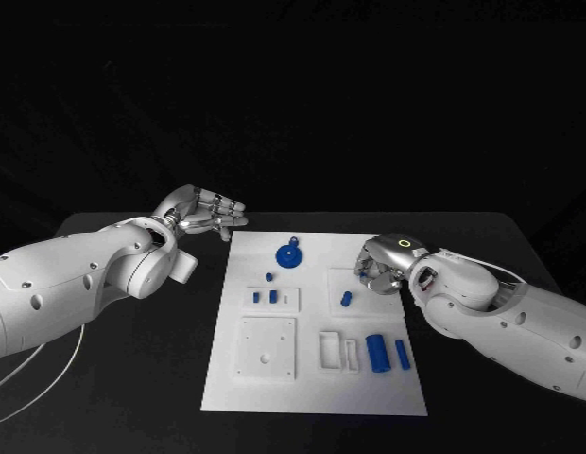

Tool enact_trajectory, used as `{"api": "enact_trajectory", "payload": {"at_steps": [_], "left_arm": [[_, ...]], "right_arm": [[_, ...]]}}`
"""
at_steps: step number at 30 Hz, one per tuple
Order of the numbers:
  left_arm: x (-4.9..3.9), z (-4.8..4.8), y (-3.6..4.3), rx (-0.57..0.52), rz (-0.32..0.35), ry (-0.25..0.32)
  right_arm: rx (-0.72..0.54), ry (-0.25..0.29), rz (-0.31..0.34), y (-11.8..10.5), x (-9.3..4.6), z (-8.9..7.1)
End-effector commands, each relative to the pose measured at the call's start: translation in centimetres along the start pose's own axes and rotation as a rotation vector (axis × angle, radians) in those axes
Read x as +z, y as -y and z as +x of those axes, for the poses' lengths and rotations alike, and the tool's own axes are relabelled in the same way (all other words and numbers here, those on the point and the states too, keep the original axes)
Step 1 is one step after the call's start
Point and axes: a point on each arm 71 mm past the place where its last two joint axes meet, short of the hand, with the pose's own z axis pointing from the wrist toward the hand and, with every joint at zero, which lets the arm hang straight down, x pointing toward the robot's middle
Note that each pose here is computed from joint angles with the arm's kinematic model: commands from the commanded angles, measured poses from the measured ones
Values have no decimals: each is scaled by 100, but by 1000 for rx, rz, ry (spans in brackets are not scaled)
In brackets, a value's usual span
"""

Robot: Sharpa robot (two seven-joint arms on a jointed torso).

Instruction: Assemble the parts on the task board

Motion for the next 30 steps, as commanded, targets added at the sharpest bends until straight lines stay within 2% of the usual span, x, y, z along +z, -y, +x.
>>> {"api": "enact_trajectory", "payload": {"at_steps": [1,13,24,30], "left_arm": [[7,4,14,-7,6,-10],[17,-22,-1,9,8,-17],[32,-35,-5,18,12,-11],[44,-35,-3,16,12,1]], "right_arm": [[-35,-7,21,-10,-15,36],[-56,19,26,-72,-39,-58],[-37,95,-10,-219,1,-389],[-1,128,-71,-467,3,-511]]}}
